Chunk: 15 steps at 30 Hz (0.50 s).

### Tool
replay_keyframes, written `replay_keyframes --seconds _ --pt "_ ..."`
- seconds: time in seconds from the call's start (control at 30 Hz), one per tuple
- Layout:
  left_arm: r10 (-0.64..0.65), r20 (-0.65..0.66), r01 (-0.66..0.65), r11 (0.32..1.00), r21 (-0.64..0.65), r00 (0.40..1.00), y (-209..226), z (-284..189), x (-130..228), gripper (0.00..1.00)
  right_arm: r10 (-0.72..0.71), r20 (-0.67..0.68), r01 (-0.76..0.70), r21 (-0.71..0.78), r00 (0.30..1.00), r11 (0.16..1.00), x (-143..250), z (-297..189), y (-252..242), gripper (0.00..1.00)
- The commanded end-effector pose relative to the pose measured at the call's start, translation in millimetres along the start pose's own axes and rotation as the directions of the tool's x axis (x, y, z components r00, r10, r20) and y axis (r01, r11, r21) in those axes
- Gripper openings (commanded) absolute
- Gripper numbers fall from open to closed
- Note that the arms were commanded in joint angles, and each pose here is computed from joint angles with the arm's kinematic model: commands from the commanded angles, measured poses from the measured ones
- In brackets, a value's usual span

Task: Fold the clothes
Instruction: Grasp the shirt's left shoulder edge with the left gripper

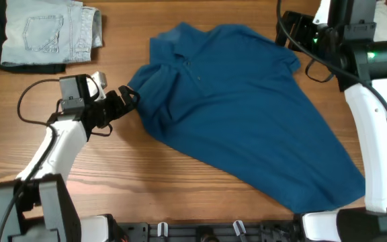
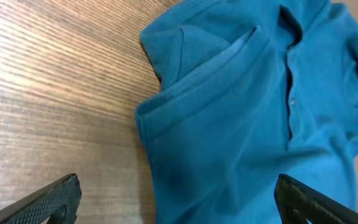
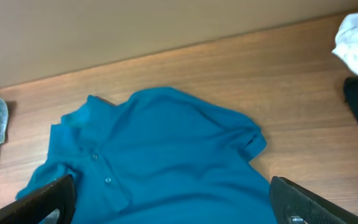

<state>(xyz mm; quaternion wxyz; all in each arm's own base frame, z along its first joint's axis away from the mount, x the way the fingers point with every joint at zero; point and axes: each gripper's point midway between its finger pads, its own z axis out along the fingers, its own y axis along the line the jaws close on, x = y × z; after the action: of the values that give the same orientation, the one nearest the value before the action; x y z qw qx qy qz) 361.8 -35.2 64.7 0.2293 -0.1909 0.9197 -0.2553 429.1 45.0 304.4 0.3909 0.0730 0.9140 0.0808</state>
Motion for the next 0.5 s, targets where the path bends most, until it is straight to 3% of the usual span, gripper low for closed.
replay_keyframes --seconds 0.0,0.47 --pt "0.074 0.048 -0.071 0.995 -0.065 0.996 -9 5 -17 1.0 0.008 -0.052 -0.01 -0.038 0.999 0.999 11 14 6 1.0" --pt "0.099 -0.005 -0.098 0.985 -0.139 0.995 -1 31 -2 1.0 0.009 -0.088 -0.012 -0.03 0.996 0.999 19 18 4 1.0"
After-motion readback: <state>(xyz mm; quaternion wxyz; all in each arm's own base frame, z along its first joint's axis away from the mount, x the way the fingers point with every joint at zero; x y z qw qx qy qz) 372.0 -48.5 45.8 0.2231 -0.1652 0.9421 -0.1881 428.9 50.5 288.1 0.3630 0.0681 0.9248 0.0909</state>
